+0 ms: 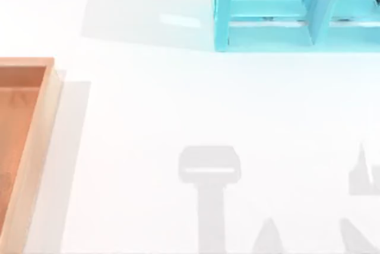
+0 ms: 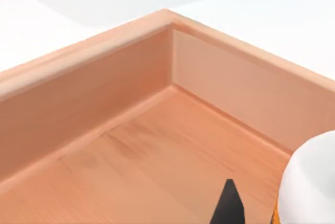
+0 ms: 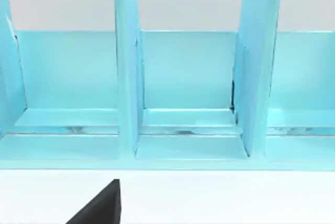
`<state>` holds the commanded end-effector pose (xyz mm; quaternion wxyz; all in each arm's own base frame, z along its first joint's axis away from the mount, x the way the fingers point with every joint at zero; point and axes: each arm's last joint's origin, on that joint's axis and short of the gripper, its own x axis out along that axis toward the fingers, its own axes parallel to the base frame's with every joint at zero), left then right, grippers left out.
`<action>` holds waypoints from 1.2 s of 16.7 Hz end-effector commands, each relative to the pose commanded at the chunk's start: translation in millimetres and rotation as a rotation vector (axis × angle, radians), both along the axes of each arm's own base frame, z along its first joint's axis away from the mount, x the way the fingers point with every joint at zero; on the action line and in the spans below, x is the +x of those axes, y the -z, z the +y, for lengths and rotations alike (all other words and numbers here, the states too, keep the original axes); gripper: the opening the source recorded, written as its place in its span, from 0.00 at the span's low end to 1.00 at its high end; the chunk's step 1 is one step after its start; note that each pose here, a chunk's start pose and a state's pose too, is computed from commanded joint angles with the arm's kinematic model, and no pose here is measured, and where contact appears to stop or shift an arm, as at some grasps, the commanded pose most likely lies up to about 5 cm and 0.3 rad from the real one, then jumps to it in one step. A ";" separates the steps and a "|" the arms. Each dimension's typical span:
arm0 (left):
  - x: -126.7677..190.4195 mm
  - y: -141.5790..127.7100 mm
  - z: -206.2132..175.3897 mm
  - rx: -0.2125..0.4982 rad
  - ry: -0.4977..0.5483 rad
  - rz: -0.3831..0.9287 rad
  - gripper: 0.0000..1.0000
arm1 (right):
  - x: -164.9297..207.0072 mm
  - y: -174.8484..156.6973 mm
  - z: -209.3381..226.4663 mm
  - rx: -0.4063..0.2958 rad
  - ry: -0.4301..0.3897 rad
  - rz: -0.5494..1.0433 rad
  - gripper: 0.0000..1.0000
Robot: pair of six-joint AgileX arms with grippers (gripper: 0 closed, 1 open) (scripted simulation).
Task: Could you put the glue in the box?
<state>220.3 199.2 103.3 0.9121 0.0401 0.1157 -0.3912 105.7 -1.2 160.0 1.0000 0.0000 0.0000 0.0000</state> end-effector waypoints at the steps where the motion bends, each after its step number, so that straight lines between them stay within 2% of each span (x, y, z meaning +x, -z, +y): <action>1: 3.5 2.2 -2.5 0.006 -0.002 -0.006 0.00 | 0.0 0.0 0.0 0.000 0.000 0.000 1.00; 12: 17.0 7.2 -16.5 0.000 -0.003 -0.022 0.00 | 0.0 0.0 0.0 0.000 0.000 0.000 1.00; 20: 17.0 7.2 -16.5 0.000 -0.003 -0.022 0.60 | 0.0 0.0 0.0 0.000 0.000 0.000 1.00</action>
